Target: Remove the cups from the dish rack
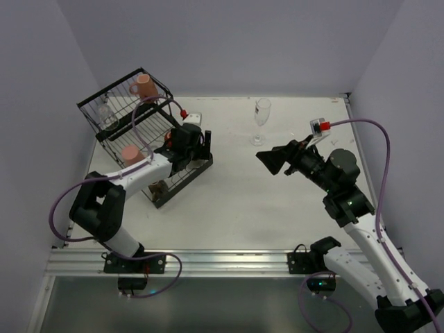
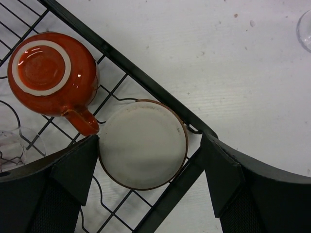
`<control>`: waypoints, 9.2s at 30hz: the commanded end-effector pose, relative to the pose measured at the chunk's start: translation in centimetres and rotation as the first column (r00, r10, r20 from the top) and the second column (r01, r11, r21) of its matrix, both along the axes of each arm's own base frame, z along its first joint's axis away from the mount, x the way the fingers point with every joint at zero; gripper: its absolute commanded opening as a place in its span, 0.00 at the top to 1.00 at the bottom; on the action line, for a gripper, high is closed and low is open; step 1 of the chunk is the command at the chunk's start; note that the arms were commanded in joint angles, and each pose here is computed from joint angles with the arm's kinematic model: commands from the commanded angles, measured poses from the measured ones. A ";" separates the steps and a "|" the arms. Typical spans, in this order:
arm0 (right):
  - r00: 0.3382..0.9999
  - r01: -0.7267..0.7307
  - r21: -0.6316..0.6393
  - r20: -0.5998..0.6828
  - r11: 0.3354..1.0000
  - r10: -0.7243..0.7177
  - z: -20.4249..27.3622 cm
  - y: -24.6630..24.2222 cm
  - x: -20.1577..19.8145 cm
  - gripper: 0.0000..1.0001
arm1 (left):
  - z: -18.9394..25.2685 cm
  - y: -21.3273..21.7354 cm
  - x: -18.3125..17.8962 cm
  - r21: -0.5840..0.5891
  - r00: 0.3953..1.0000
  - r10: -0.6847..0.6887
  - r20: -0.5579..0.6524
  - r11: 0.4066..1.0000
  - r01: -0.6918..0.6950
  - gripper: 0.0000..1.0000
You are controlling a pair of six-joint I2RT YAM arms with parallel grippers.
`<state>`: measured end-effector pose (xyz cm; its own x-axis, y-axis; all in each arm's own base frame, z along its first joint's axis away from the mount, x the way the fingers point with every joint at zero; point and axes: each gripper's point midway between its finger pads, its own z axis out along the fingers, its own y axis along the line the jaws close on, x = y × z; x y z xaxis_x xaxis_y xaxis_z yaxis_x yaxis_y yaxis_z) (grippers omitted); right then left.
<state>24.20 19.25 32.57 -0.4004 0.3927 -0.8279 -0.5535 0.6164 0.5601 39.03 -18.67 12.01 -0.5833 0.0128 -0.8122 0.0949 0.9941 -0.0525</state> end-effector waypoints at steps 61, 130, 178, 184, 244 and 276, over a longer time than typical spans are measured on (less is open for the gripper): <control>0.933 -0.357 0.402 0.103 0.843 0.346 2.0 4.7 -7.0 1.00 | 21.9 -12.4 -19.6 -0.686 0.678 -0.433 0.594 0.168 0.708 0.24; 0.538 0.293 -0.765 -0.364 0.574 -0.760 -15.3 -20.7 25.1 0.32 | 12.5 6.1 -14.5 0.015 0.952 -0.140 0.272 0.990 0.141 0.00; 0.988 -0.040 0.053 -0.150 0.998 0.047 -5.0 0.9 0.9 0.21 | -2.5 12.6 -10.9 0.036 0.919 0.394 -0.008 0.919 -0.394 0.43; 0.981 -0.118 0.064 -0.145 0.991 0.126 -4.3 2.8 -0.3 0.21 | 1.7 12.7 -10.9 -0.042 0.919 0.389 0.064 0.921 -0.387 0.61; 0.943 0.063 -0.317 -0.292 0.946 -0.161 -8.7 0.3 1.7 1.00 | 19.0 2.9 -14.8 -0.341 0.912 -0.113 0.394 0.904 0.259 0.00; 0.701 0.115 -0.783 -0.373 0.612 -0.608 -19.7 -10.9 21.7 1.00 | 14.9 9.6 -14.4 -0.099 0.914 0.028 0.404 0.995 0.013 0.00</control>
